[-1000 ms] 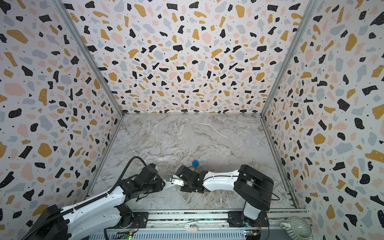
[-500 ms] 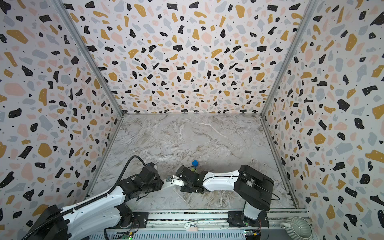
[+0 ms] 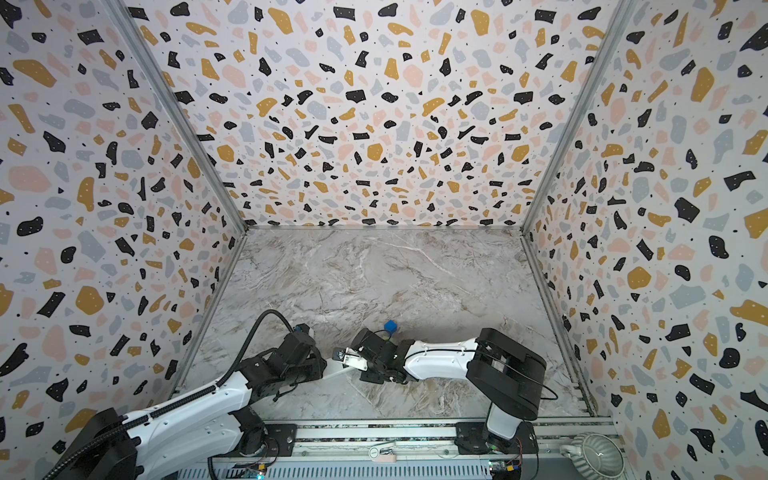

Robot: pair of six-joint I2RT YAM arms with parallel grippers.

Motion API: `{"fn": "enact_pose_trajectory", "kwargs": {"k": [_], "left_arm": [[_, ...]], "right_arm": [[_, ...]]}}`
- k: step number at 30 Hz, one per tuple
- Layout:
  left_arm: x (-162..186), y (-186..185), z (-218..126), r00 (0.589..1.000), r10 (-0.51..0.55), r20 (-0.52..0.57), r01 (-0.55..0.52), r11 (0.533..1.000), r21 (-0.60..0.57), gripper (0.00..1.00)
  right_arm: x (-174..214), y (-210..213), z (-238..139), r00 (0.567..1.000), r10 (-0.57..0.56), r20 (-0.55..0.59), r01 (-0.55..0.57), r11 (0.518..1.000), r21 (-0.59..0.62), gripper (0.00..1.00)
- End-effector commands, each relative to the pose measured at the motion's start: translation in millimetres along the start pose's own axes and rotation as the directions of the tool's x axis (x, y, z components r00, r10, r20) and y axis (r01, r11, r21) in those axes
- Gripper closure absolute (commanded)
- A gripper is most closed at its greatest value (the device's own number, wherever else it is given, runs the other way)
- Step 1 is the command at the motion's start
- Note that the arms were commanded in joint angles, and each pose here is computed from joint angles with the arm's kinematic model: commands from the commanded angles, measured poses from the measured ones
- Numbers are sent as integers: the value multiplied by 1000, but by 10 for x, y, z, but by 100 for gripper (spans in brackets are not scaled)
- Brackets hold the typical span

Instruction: Load the batteries into the remote control

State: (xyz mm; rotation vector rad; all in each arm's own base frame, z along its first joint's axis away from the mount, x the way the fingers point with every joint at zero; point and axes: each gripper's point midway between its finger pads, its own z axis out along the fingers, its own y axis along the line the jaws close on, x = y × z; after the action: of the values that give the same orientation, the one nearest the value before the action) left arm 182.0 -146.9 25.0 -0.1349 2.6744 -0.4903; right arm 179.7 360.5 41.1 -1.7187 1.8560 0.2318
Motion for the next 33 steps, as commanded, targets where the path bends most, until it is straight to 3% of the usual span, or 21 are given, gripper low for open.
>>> {"fn": "enact_pose_trajectory", "kwargs": {"k": [1, 33], "left_arm": [[169, 41, 85, 998, 34, -60, -34, 999, 7, 74], [189, 71, 81, 997, 58, -57, -58, 998, 5, 74]], "right_arm": [[50, -104, 100, 999, 34, -39, -33, 999, 17, 88], [228, -41, 358, 973, 109, -203, -133, 985, -107, 92]]}}
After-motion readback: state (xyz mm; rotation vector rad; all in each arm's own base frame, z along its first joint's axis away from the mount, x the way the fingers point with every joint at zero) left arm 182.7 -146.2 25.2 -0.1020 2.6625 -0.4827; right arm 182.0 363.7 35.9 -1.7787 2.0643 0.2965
